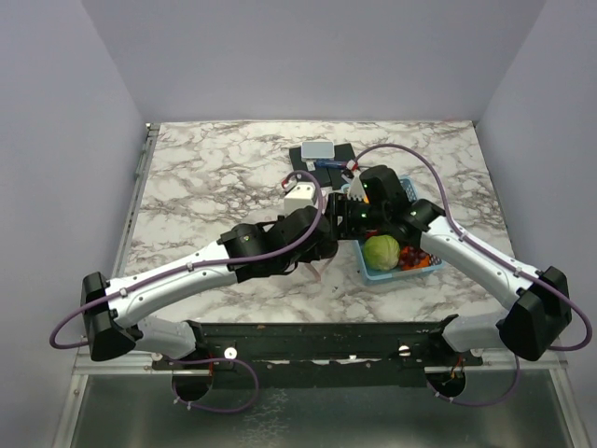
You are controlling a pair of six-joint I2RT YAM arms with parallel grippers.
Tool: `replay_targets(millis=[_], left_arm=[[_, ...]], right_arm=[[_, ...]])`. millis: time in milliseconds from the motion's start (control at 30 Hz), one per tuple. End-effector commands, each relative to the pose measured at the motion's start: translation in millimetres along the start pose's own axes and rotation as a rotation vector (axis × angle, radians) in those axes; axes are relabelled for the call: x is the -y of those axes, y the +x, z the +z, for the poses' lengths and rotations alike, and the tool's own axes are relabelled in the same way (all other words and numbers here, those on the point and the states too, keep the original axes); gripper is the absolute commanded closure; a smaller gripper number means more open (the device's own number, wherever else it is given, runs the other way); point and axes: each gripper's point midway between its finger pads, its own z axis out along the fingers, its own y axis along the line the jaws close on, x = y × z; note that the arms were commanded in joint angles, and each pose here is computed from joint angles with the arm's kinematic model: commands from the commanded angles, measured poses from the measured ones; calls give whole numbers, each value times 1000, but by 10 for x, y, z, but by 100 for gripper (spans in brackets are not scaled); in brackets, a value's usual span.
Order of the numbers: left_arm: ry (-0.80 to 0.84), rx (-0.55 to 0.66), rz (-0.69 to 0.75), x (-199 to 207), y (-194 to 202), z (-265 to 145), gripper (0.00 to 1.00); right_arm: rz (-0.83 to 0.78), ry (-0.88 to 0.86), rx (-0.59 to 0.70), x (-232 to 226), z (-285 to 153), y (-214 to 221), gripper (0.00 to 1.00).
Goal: Place the food in the zip-top bag and seal the zipper
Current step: Place the fake vegetable in the zipper food storage bag, then adjust the zipper food storage bag at the center of the board.
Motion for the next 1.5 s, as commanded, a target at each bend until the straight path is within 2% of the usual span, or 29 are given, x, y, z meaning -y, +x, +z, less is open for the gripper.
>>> replay_targets(millis=[0,300,600,1067,1300,1467], left_arm=[[84,73,-64,164,-274,-239,100],[103,150,-127,114,-486,-456,100],[72,162,-161,36,-462,-423,100],[76,214,-209,-28,-594,-568,100],[25,286,-206,-142,-853,-757,100],[58,327,-212,-112,-1048,-960,100]], right_arm=[[4,-13,75,-96,-10,-137,55],[7,-8,138,-134,-126,-221,27],[12,-62,160,-271,-239,-237,13],[-45,-37,239,-380,-629,-354,12],[-117,-70,261,-560,-887,-406,17],[-141,-48,312,-606,-1101,-482,21]])
